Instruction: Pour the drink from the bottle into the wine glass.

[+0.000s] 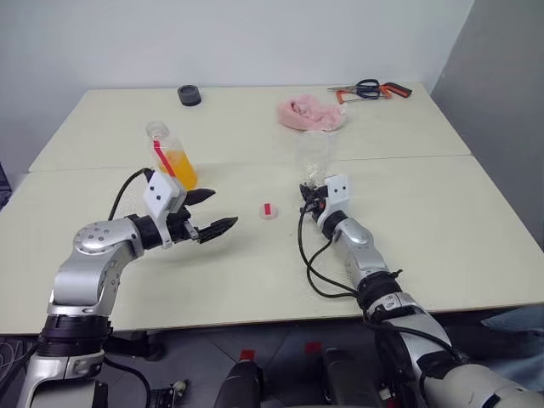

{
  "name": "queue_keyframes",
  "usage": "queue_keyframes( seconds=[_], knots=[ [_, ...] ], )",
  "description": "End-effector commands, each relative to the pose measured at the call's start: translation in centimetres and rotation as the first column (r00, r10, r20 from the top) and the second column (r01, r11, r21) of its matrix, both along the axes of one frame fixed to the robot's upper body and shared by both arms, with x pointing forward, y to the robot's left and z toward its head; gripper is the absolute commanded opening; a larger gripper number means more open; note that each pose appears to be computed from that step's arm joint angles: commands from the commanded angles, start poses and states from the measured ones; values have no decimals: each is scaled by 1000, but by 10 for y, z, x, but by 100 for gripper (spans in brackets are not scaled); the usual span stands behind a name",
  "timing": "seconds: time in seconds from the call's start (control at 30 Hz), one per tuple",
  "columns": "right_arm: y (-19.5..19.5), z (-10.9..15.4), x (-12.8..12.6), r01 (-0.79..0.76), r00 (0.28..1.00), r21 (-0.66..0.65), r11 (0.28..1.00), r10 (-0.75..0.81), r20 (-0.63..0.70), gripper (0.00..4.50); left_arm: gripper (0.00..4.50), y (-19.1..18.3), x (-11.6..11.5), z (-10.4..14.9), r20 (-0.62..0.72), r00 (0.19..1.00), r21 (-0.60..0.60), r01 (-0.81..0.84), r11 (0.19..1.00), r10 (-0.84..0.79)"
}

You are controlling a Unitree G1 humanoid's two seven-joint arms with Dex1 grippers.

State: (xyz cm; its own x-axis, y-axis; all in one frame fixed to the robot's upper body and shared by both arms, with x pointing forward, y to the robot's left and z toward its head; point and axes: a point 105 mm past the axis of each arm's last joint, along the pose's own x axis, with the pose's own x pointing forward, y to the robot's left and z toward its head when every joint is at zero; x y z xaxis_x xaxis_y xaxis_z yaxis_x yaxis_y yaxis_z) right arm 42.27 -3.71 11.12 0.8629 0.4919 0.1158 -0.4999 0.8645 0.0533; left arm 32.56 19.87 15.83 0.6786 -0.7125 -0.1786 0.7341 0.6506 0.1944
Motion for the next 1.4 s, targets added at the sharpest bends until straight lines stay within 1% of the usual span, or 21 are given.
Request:
queue_keyframes(
  seconds=[0.03,0.3,0.6,0.63,0.7,0.93,1.0,1.4],
  knots=[
    [20,18,1,-66,996,-5,998,66,52,12,450,3,-3,17,64,998,0,-7,1000,7],
    [35,9,0,-123,992,-38,992,124,14,12,450,-5,-8,22,74,997,-4,22,1000,-21],
    [32,3,0,-118,993,-35,992,118,0,12,450,-17,-8,37,113,991,-8,67,998,-65],
    [31,3,0,-115,993,-32,993,115,0,85,450,-18,-8,39,119,990,-10,72,997,-71],
    [30,3,0,-113,994,-31,993,113,0,145,450,-21,-8,43,129,988,-13,82,997,-80],
    [30,2,0,-112,994,-28,993,112,0,389,450,-29,-7,49,148,985,-18,96,995,-93],
    [29,2,-1,-112,994,-27,993,112,-1,449,450,-30,-7,51,154,984,-20,96,995,-92],
    [24,-4,-2,-110,994,-27,994,109,-17,449,450,-34,-4,61,184,979,-20,93,995,-88]
  ],
)
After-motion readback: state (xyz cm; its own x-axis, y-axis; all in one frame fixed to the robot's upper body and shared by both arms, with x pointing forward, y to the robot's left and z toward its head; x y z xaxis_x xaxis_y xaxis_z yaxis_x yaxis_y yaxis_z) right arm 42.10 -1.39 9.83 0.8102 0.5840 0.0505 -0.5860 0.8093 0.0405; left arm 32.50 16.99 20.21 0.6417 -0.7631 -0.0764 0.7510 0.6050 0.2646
